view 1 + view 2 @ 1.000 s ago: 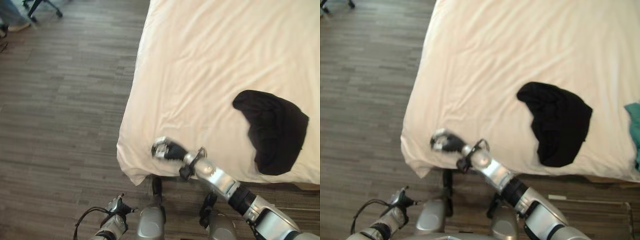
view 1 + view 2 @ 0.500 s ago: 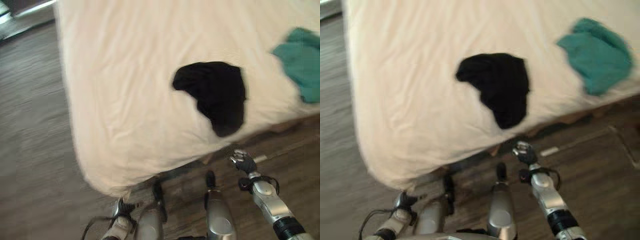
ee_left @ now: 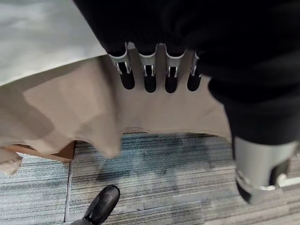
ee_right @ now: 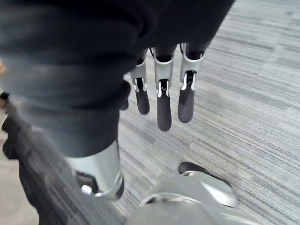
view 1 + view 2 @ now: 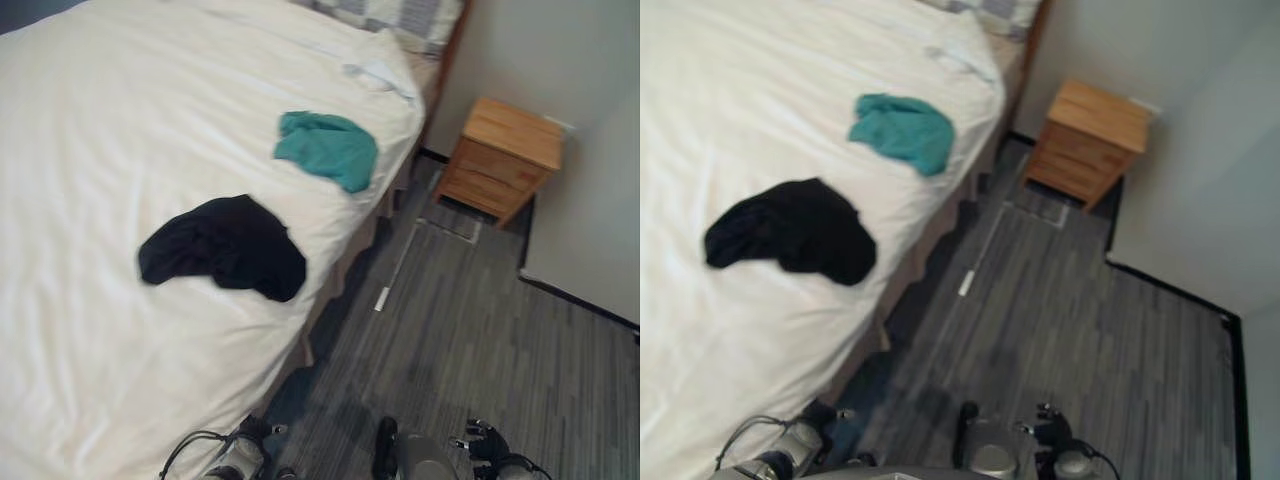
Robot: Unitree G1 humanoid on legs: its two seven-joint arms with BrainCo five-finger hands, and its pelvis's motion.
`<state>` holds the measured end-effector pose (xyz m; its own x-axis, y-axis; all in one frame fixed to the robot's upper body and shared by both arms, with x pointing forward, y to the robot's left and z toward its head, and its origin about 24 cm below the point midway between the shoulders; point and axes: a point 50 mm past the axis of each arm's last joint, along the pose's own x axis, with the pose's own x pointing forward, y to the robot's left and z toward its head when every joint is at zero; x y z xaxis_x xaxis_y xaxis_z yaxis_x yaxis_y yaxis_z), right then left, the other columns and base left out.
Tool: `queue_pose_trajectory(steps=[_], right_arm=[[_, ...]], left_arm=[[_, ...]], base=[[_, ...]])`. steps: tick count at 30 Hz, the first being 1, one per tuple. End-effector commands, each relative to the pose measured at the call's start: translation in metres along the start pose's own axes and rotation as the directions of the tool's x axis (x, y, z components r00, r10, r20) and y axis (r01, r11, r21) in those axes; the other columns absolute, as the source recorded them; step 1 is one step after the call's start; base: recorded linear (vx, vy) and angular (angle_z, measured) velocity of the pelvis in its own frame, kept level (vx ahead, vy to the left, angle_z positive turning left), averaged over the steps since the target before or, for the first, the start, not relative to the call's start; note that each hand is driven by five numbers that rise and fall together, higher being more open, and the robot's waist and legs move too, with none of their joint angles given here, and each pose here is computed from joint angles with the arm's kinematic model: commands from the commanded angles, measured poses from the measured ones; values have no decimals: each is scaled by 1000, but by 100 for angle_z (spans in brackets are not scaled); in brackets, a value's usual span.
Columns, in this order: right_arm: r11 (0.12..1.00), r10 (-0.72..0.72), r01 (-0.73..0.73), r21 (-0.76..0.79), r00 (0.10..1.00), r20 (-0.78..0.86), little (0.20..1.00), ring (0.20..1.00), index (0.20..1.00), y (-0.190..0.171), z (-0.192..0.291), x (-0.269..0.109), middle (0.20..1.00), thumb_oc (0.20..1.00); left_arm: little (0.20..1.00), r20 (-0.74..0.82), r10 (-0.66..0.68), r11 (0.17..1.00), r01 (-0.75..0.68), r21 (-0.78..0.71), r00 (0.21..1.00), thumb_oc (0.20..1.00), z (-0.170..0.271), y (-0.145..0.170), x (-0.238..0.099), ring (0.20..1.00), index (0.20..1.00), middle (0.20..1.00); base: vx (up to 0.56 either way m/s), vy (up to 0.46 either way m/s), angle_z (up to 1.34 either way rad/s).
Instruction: Tidy up the quilt and then pick up the clothes from the bed and put them into the laundry hamper.
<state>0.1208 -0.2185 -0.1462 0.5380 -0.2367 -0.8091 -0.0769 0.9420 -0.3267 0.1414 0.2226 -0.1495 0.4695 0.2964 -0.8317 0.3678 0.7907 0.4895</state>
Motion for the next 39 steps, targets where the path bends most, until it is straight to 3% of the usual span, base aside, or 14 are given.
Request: queue_pose_trajectory(steps=[1, 6, 10, 17, 18, 24, 32, 39], right_arm=[[992, -82, 72, -108, 993, -89, 1000, 1000, 1000, -26, -13, 4, 1000, 1000], [988, -106, 75, -134, 964, -244, 1000, 1000, 1000, -34, -46, -2, 1000, 1000], [986, -132, 97, -137, 953, -272, 1000, 1000, 1000, -44, -51, -4, 1000, 1000], [988, -126, 101, -116, 966, -227, 1000, 1000, 1000, -45, -38, 1, 1000, 1000], [987, -153, 135, -91, 956, -248, 1000, 1000, 1000, -54, -35, 2, 1000, 1000], [988, -141, 153, 25, 950, -279, 1000, 1000, 1000, -45, -45, -2, 1000, 1000], [992, -126, 128, -2, 970, -207, 1000, 1000, 1000, -41, -27, 4, 1000, 1000], [988, -141, 123, -94, 966, -218, 1000, 1000, 1000, -45, -31, 3, 1000, 1000]], left_arm=[[1000, 82, 3, 1000, -5, 25, 997, 1000, 22, 2, 2, 1000, 1000, 1000], [1000, 108, 17, 1000, -16, -2, 994, 1000, 23, 4, 1, 1000, 1000, 1000], [1000, 159, 46, 997, -36, -65, 986, 1000, 35, 9, 1, 1000, 1000, 1000], [1000, 78, -5, 1000, 8, -30, 997, 1000, 8, -1, 0, 1000, 1000, 1000], [1000, 27, 13, 993, -9, -119, 1000, 1000, 5, 7, 2, 1000, 1000, 1000], [1000, -109, -21, 990, 6, -139, 994, 1000, -33, -7, -5, 1000, 1000, 1000], [1000, -21, 53, 984, -56, -169, 998, 1000, -9, 12, 1, 1000, 1000, 1000], [1000, -48, 11, 993, -17, -120, 999, 1000, -22, 3, -2, 1000, 1000, 1000]], base=[[-65, -123, -109], [-39, -150, -133], [41, -121, -89], [98, 51, -23], [111, 17, 12], [189, -40, 7], [161, -152, 0], [564, 90, -13]])
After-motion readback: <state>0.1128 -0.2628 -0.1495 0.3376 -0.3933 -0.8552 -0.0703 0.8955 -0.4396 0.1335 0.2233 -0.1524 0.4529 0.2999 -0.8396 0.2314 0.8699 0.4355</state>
